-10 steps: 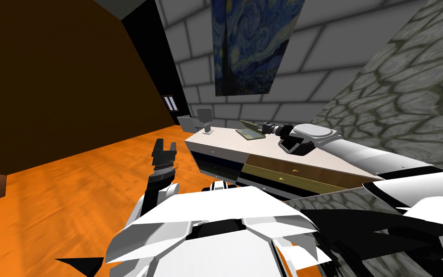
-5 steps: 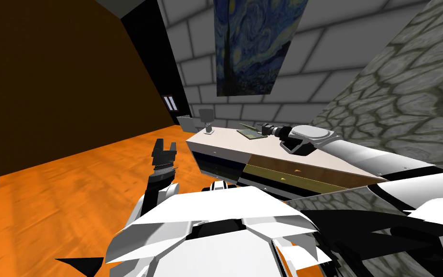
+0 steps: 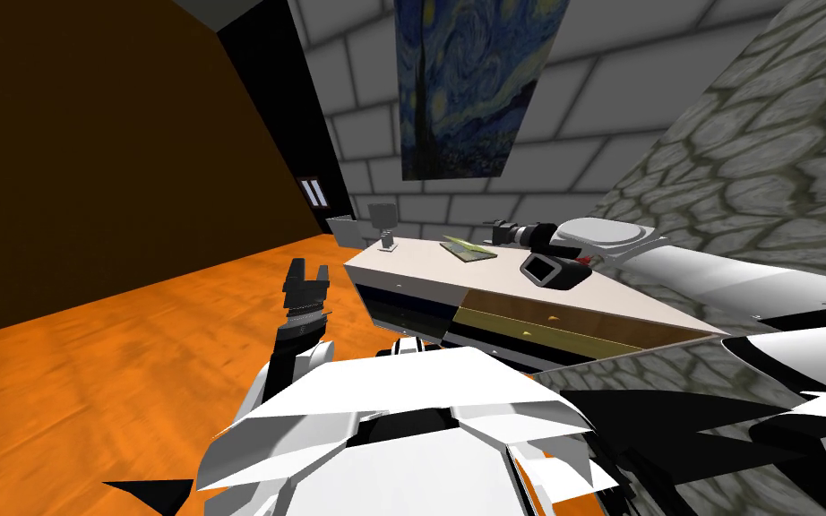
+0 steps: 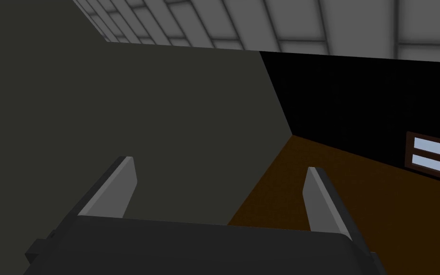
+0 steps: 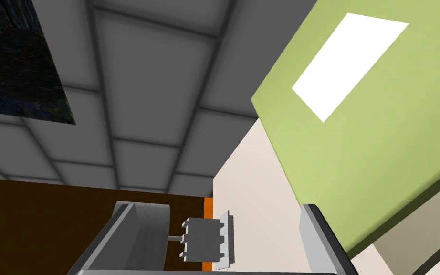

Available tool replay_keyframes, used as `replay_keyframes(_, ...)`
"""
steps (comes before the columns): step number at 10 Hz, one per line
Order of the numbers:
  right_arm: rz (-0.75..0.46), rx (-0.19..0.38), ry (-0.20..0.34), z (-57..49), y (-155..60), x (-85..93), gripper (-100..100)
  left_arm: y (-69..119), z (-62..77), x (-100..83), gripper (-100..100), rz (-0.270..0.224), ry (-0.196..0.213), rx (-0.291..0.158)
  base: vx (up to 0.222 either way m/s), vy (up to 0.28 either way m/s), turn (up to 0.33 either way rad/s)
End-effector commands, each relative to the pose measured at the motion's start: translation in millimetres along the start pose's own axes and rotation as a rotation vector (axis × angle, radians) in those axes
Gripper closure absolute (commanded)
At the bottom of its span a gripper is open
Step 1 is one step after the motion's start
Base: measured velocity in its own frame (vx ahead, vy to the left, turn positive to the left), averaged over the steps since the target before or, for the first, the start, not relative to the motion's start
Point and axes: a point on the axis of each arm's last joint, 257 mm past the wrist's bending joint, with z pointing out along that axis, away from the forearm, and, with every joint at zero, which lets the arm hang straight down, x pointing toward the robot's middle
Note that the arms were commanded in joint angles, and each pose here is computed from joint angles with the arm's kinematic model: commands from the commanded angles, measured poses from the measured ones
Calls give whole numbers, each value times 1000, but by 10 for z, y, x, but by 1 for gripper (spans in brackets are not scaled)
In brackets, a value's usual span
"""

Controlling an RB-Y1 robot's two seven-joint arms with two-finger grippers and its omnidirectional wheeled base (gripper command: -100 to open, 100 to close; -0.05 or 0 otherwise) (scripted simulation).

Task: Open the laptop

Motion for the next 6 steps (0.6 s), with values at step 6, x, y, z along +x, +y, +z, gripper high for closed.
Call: replay_keyframes(6, 1, -1, -1, 0, 1, 0, 0, 0, 0, 0, 0, 0, 0, 0, 0, 0, 0)
